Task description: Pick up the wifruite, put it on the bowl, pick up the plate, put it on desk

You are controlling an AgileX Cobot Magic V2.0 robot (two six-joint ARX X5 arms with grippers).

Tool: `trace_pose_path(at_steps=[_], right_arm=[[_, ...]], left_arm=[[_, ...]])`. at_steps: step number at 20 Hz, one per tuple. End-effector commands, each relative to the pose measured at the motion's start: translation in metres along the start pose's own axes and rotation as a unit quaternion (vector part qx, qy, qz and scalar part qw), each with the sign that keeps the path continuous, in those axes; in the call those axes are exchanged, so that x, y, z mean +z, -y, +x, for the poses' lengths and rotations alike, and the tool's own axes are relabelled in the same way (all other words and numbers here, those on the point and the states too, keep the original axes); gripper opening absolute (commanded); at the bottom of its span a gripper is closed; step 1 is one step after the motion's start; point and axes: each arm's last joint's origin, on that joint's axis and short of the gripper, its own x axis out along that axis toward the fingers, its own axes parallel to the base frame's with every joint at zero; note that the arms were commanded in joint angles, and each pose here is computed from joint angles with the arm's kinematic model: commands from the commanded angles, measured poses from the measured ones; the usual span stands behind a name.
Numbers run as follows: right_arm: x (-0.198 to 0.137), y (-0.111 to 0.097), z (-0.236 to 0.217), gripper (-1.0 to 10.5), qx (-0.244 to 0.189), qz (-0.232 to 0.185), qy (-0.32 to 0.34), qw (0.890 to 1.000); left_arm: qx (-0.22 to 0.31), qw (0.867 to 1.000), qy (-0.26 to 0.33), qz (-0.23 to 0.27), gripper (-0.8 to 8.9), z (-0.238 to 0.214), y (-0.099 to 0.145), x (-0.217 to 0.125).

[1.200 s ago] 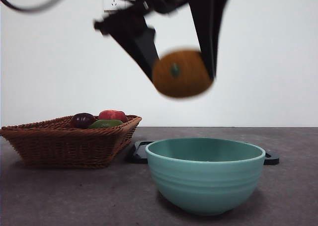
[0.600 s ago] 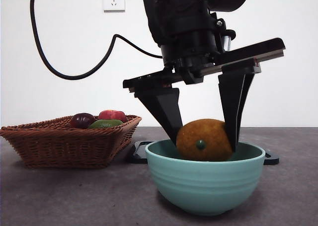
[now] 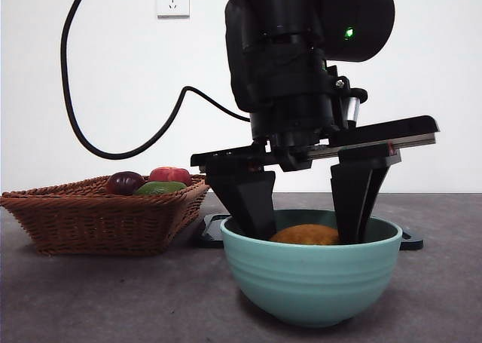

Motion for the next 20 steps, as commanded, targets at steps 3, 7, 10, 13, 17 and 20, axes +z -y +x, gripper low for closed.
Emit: trace_pose_path(at_steps=[3, 7, 10, 13, 17, 20], right_arm=[[0.004, -0.003, -0.004, 6.7, 0.001, -0.012, 0.013, 1.0], [0.004, -0.003, -0.004, 6.7, 0.001, -0.012, 0.013, 1.0], [0.004, -0.003, -0.004, 6.7, 0.001, -0.012, 0.013, 1.0], [0.004, -0.003, -0.004, 6.7, 0.001, -0.013, 0.013, 1.0], [0.004, -0.003, -0.004, 6.7, 0.001, -0.018, 0.015, 1.0], [0.004, -0.002, -0.004, 6.7, -0.013, -0.02, 0.016, 1.0]], left_arm=[[0.001, 1.0, 0.0, 0.02, 3.87, 0.004, 0.006, 0.002], [-0.003, 1.0, 0.009, 0.028, 5.07, 0.0, 0.008, 0.005], [-0.007, 0.999, 0.02, 0.037, 5.37, -0.011, 0.01, 0.008], [-0.017, 0.998, 0.044, 0.047, 5.36, -0.035, 0.013, 0.01], [-0.036, 0.993, 0.089, 0.065, 5.36, -0.084, 0.013, -0.003], [-0.051, 0.986, 0.132, 0.091, 5.37, -0.13, 0.007, -0.022]])
